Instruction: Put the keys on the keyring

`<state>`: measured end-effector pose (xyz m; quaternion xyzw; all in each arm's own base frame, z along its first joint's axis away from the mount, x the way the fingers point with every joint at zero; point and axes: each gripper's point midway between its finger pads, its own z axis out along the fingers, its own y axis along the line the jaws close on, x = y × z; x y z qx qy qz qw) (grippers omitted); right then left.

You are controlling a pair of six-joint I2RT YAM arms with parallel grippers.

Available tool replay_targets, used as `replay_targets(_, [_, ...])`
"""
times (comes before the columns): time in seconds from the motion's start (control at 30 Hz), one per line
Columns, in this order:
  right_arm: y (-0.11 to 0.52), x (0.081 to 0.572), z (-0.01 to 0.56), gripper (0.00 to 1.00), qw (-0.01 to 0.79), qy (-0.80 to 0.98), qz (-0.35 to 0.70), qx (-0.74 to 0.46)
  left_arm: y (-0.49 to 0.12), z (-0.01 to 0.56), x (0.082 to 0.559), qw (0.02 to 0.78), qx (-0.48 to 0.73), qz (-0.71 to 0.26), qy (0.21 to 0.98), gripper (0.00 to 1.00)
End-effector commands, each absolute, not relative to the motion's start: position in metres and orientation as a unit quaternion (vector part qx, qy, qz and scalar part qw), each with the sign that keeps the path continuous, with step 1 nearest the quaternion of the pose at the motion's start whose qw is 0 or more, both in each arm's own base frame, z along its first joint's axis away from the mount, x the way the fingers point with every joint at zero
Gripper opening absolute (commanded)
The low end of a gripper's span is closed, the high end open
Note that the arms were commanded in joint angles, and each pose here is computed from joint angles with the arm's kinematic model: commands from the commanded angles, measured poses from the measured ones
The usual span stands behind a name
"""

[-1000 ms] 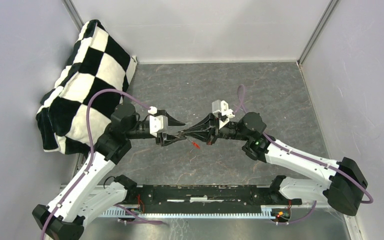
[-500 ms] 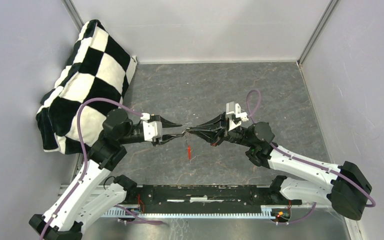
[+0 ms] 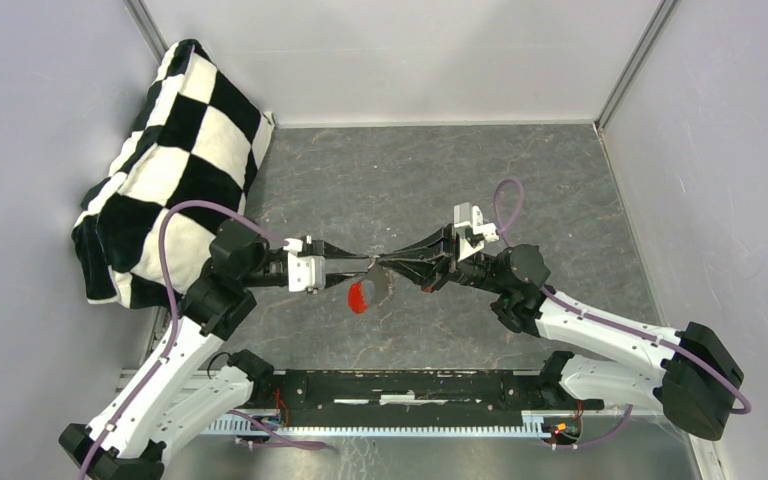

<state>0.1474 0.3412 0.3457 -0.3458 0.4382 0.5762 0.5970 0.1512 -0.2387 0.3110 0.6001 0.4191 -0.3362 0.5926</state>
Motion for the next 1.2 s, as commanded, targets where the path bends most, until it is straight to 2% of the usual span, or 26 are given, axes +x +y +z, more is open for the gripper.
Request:
replay_targets(0.0, [0.339, 0.151, 0.36, 0.0, 0.614, 0.424, 0.577, -0.331, -0.244, 0.321, 0.139, 0.61, 0.635, -0.324, 0.347, 0.35])
replay_targets(0.17, [0.34, 0.156, 0.356, 0.0, 0.617, 0.434, 0.572, -0.322, -0.249, 0.32, 0.128, 0.605, 0.659, -0.323, 0.309, 0.31])
replay_targets(0.4, [0.34, 0.161, 0.353, 0.0, 0.619, 0.442, 0.569, -0.312, -0.257, 0.314, 0.122, 0.599, 0.671, -0.322, 0.296, 0.21])
replay_targets(0.67, [0.336, 0.159, 0.35, 0.0, 0.621, 0.443, 0.567, -0.311, -0.251, 0.307, 0.13, 0.593, 0.654, -0.313, 0.35, 0.17])
replay_targets(0.8, [0.333, 0.156, 0.351, 0.0, 0.623, 0.437, 0.568, -0.313, -0.246, 0.304, 0.14, 0.592, 0.62, -0.31, 0.411, 0.17])
replay_targets(0.97, [0.333, 0.153, 0.353, 0.0, 0.621, 0.433, 0.572, -0.315, -0.241, 0.294, 0.15, 0.584, 0.574, -0.318, 0.478, 0.25])
replay_targets(1.17, [0.333, 0.152, 0.352, 0.0, 0.62, 0.433, 0.573, -0.315, -0.245, 0.289, 0.152, 0.566, 0.53, -0.356, 0.521, 0.41])
